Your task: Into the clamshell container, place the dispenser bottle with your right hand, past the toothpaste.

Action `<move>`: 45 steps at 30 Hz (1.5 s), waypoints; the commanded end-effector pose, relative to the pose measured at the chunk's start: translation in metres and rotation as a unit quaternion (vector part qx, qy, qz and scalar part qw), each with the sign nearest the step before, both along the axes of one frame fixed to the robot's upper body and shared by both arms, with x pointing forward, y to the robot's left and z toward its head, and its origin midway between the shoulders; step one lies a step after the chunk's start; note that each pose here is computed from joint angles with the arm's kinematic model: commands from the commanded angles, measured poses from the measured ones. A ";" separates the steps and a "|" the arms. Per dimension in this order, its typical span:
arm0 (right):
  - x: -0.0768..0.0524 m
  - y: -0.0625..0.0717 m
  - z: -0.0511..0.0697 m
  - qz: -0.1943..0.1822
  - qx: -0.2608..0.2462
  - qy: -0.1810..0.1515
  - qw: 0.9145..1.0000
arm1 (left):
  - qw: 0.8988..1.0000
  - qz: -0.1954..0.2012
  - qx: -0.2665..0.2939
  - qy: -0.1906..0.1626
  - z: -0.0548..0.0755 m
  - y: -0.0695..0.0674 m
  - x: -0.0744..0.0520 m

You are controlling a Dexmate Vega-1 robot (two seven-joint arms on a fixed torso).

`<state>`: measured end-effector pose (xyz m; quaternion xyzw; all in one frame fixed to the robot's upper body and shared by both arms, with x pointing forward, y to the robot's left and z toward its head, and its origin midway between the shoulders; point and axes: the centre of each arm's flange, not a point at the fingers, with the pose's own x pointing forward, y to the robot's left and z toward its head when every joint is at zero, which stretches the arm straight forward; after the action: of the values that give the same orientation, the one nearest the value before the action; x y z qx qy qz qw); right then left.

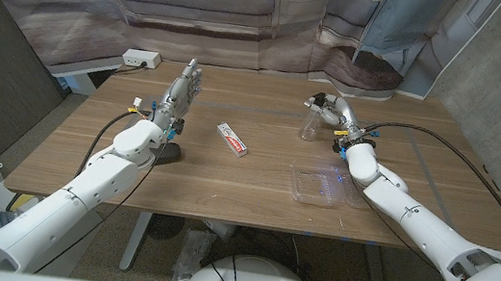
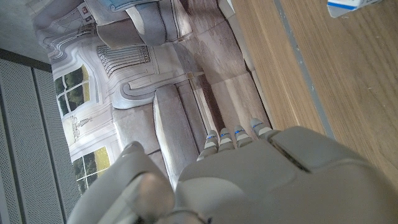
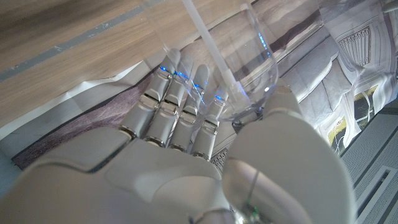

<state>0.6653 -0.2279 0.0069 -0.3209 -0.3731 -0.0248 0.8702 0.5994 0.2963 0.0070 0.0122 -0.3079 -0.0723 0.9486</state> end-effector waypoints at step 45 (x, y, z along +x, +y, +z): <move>-0.027 -0.008 0.015 0.009 0.017 -0.034 0.999 | 1.000 -0.013 0.006 -0.005 0.007 -0.005 0.007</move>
<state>0.6423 -0.2363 0.0189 -0.3052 -0.3954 -0.0336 0.8657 0.6071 0.2905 0.0127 0.0138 -0.3112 -0.0856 0.9464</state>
